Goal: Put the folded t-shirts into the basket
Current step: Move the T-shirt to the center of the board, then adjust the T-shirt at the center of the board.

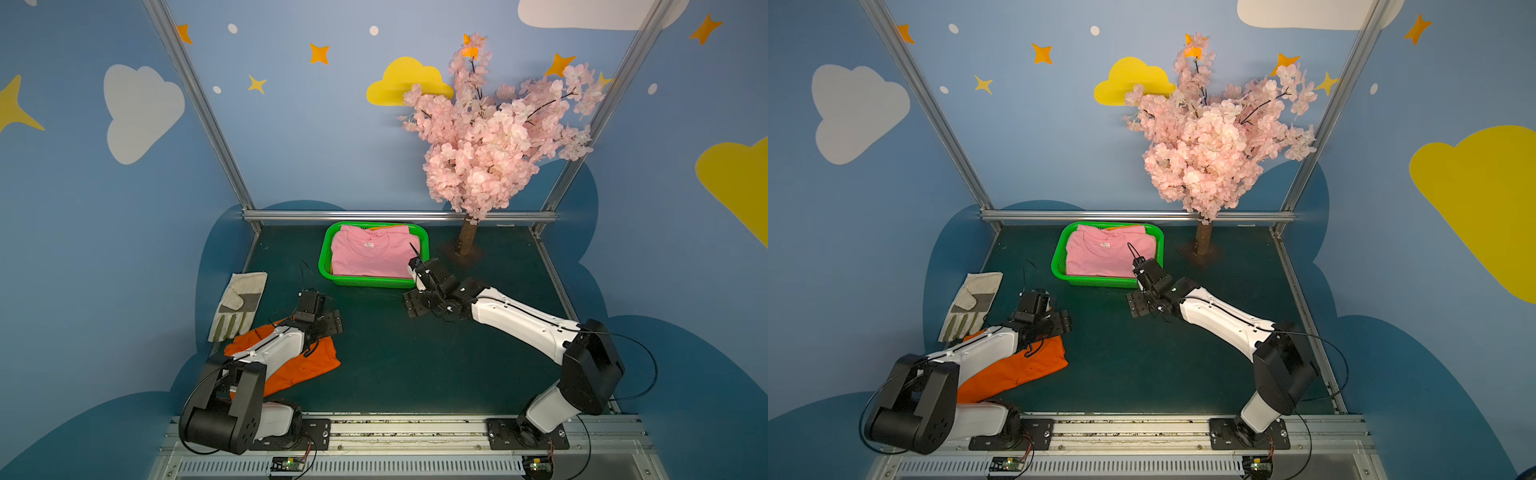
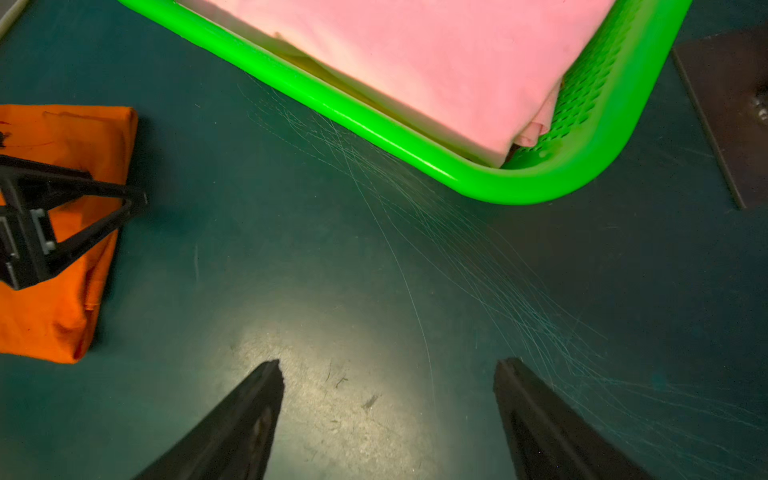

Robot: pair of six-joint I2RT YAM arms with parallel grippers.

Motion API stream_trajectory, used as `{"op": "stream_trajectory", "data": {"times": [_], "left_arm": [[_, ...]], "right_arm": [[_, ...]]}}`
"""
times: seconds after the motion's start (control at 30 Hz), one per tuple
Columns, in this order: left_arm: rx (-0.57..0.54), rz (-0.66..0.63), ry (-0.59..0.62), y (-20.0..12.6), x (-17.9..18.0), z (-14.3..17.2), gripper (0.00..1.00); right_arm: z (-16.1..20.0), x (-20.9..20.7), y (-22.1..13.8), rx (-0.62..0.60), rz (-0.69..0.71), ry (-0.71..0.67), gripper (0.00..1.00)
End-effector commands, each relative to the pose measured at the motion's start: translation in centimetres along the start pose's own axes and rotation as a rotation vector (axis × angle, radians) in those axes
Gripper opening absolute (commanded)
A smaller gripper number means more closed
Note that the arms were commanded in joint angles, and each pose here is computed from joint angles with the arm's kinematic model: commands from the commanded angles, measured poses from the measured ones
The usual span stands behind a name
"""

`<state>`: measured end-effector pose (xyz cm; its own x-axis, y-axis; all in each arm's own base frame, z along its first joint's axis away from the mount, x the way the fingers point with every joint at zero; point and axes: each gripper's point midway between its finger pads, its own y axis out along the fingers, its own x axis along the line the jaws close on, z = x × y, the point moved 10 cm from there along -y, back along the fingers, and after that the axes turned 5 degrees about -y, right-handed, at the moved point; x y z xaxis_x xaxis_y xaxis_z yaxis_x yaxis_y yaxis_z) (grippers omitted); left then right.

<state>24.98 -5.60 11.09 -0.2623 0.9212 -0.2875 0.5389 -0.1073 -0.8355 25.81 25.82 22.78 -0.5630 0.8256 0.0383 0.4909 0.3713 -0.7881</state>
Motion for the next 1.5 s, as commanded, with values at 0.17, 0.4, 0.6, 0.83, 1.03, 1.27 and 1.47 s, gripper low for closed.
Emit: {"op": "stream_trajectory", "data": {"times": [0.17,0.4,0.6,0.83,1.03,1.27,1.47], "left_arm": [[0.188,0.241,-0.04,1.4,-6.7,8.5,0.86],[0.19,0.448,0.098,-0.4,-19.3,11.8,0.86],[0.168,0.486,0.191,-1.5,-21.0,10.5,0.86],[0.105,0.4,0.246,-2.8,-14.6,5.7,0.86],[0.064,0.282,0.134,-2.4,-7.2,2.1,0.86],[0.111,0.276,0.054,-1.4,-4.0,2.0,0.86],[0.203,0.292,0.051,-0.8,-2.8,4.6,0.86]], "right_arm": [[4.1,-3.9,-0.3,0.048,0.028,0.174,0.84],[10.5,-9.2,-0.6,0.083,0.074,0.427,0.84],[11.6,-9.2,-1.7,0.02,0.041,0.492,0.82],[11.3,-4.7,-0.4,0.036,-0.122,0.418,0.81],[10.0,-1.7,2.2,0.058,-0.153,0.386,0.77],[10.3,-0.7,4.8,0.12,-0.148,0.377,0.66],[10.2,-0.3,6.2,0.128,-0.178,0.376,0.4]]}}
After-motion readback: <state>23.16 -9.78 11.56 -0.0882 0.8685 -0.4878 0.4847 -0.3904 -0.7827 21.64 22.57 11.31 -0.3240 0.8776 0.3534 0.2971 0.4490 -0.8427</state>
